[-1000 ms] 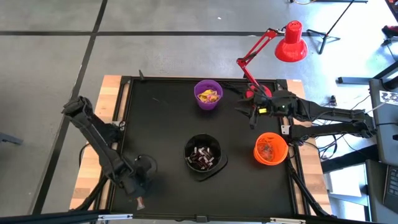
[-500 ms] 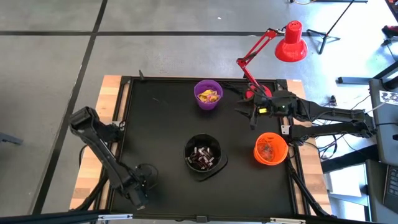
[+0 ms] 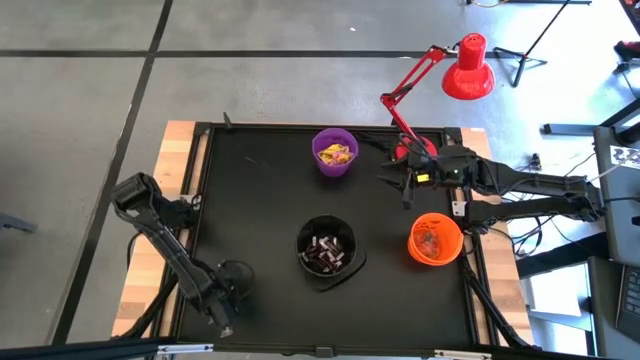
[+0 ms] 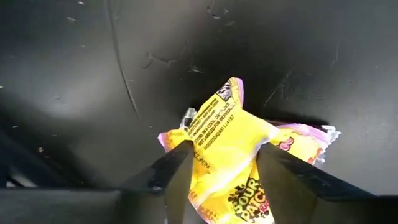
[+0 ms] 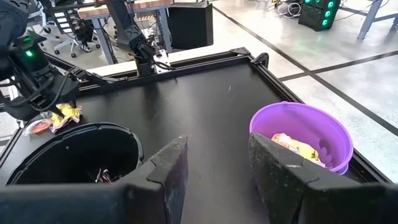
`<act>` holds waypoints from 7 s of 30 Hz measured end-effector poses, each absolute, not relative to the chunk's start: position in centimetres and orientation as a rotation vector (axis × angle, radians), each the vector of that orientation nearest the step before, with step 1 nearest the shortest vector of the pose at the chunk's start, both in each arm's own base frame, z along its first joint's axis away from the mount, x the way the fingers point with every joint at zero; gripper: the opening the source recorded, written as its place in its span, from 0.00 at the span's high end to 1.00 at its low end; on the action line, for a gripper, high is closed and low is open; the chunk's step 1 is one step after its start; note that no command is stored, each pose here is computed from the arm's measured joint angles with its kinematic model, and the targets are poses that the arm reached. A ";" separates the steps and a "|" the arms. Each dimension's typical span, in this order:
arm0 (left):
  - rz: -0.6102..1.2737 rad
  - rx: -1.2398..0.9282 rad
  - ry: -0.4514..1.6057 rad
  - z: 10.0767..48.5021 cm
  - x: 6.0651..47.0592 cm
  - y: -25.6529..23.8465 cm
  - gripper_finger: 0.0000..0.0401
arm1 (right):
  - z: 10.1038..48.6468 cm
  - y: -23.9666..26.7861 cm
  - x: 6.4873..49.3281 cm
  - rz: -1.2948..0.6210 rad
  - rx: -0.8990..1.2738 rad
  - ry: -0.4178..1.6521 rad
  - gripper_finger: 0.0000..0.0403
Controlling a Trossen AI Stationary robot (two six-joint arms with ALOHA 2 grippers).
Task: Sort candy
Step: Put the yellow candy into the purple bucket, then put the brown chocolate into the black bucket
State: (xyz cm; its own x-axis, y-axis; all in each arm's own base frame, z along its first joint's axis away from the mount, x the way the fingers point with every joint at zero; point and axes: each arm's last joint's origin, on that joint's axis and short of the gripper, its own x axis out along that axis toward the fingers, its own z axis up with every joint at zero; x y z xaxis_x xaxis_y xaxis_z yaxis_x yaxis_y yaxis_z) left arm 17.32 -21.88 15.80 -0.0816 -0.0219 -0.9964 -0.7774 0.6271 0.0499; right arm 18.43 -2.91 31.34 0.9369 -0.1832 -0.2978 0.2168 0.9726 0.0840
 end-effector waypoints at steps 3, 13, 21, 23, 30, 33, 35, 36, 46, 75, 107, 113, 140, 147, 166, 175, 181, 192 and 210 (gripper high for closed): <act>0.704 -0.687 1.543 15.6 17.3 -21.8 0.65 | 31.3 -2.9 18.4 -0.205 0.116 0.293 0.59; 0.709 -0.717 1.525 17.5 17.6 -19.9 0.98 | 31.3 -2.9 18.4 -0.205 0.116 0.293 0.59; 0.699 -0.744 1.306 20.8 17.7 -17.5 0.99 | 31.3 -2.9 18.4 -0.205 0.116 0.294 0.59; 0.695 -0.722 1.162 21.7 18.0 -16.6 1.00 | 31.3 -2.9 18.4 -0.205 0.116 0.294 0.59; 0.651 -0.454 0.494 25.8 20.6 -13.4 1.00 | 31.5 -2.9 18.5 -0.211 0.113 0.278 0.59; 0.631 -0.365 0.380 27.6 22.5 -11.8 1.00 | 31.7 -2.9 18.5 -0.211 0.111 0.256 0.59; 0.574 -0.337 0.313 28.9 24.4 -10.9 1.00 | 31.8 -3.0 18.6 -0.210 0.110 0.244 0.59; 0.515 -0.322 0.290 29.6 25.3 -10.6 1.00 | 31.8 -3.0 18.6 -0.210 0.110 0.242 0.59; 0.301 -0.188 0.191 29.2 32.3 -3.7 1.00 | 31.7 -2.9 18.6 -0.204 0.113 0.252 0.59; 0.492 -0.402 0.150 25.4 33.0 14.9 0.53 | 31.8 -2.9 18.6 -0.208 0.216 0.238 0.59; 0.539 -0.451 0.295 24.0 32.3 15.4 0.54 | 30.7 -3.2 21.1 -0.186 0.225 0.251 0.59; 0.566 -0.457 0.337 23.6 32.1 15.5 0.54 | 31.2 -3.2 21.4 -0.173 0.219 0.190 0.59; 0.669 -0.343 0.319 23.8 32.6 14.5 0.54 | 31.6 -3.1 21.5 -0.125 0.220 0.152 0.59; 0.335 -0.402 0.301 26.2 32.2 12.4 0.54 | 31.4 -3.1 21.4 -0.107 0.224 0.181 0.59; 0.049 -0.414 0.896 27.3 22.2 -13.1 0.63 | 31.4 -3.0 21.4 -0.104 0.231 0.185 0.59; -0.047 -0.333 1.154 22.8 19.4 -20.1 0.63 | 31.4 -2.9 21.4 -0.074 0.260 0.187 0.59; -0.045 -0.286 1.391 19.3 18.3 -22.3 0.63 | 31.4 -1.8 21.6 -0.059 0.244 0.188 0.59; -0.005 -0.027 1.542 15.9 16.9 -23.0 0.63 | 31.4 -0.6 21.6 -0.045 0.207 0.191 0.59; 0.057 0.206 1.460 14.2 18.4 -22.0 0.63 | 31.3 -0.5 21.6 -0.071 0.176 0.190 0.59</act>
